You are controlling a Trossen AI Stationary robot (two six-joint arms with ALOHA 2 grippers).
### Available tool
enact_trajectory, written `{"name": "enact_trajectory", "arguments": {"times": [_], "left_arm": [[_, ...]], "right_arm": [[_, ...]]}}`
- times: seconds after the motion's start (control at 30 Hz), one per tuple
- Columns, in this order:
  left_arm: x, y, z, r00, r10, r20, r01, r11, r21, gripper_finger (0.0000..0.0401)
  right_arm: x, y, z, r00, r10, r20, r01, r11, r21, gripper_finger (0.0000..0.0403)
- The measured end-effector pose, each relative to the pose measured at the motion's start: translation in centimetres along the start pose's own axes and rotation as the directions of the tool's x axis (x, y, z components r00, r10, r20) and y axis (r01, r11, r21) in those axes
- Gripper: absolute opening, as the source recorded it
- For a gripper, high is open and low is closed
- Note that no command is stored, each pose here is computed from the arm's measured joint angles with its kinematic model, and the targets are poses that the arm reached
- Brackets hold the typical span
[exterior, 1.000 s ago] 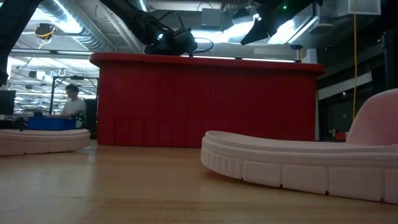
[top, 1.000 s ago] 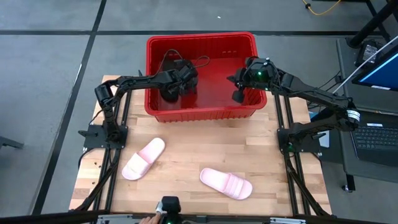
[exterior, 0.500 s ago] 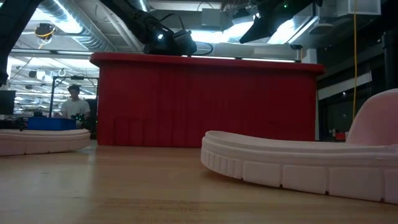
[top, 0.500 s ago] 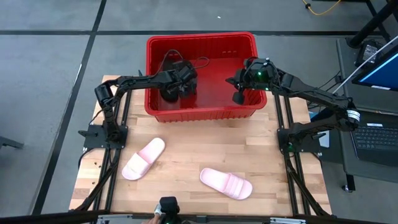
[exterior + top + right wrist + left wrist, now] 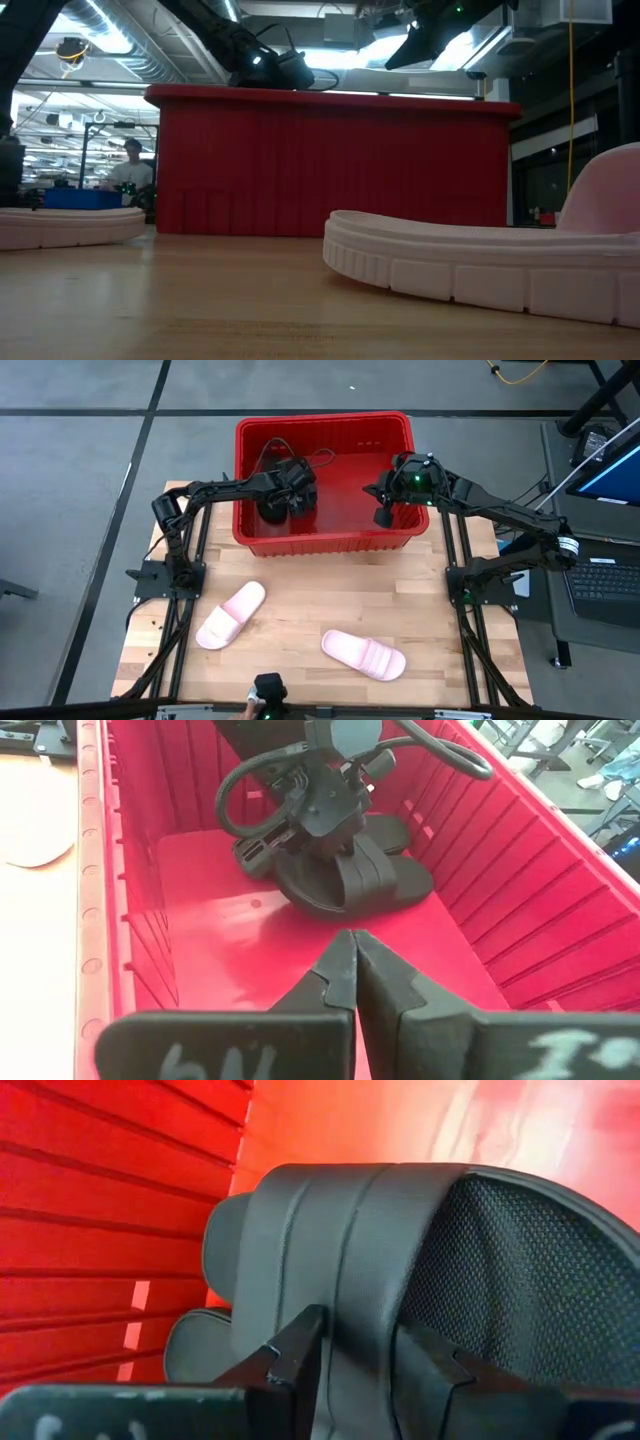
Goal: Pick and place slides into bin
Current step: Put the black slides into the red bin
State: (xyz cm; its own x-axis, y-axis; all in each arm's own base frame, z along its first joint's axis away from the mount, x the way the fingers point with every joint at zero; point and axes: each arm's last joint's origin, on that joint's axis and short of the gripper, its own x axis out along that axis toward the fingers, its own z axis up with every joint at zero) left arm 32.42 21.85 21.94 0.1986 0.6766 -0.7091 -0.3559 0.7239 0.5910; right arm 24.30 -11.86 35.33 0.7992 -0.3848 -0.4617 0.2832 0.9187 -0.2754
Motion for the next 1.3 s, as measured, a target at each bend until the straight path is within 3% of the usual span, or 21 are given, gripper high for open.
{"name": "enact_trajectory", "arguments": {"times": [0.6,0.8,1.3], "left_arm": [[0.0,0.0,-0.1,1.000,0.000,-0.009,0.000,0.999,0.038,0.0127],[0.0,-0.3,0.0,0.996,-0.089,0.025,0.088,0.994,0.059,0.0126],[0.7,0.8,-0.6,0.993,-0.117,0.019,0.116,0.993,0.034,0.0130]], "right_arm": [[0.0,0.0,0.0,1.000,0.001,0.000,-0.001,1.000,0.003,0.0006],[0.0,0.1,0.0,0.999,0.031,0.010,-0.031,1.000,0.003,0.0006],[0.0,0.2,0.1,0.997,0.069,0.022,-0.069,0.998,0.002,0.0006]]}}
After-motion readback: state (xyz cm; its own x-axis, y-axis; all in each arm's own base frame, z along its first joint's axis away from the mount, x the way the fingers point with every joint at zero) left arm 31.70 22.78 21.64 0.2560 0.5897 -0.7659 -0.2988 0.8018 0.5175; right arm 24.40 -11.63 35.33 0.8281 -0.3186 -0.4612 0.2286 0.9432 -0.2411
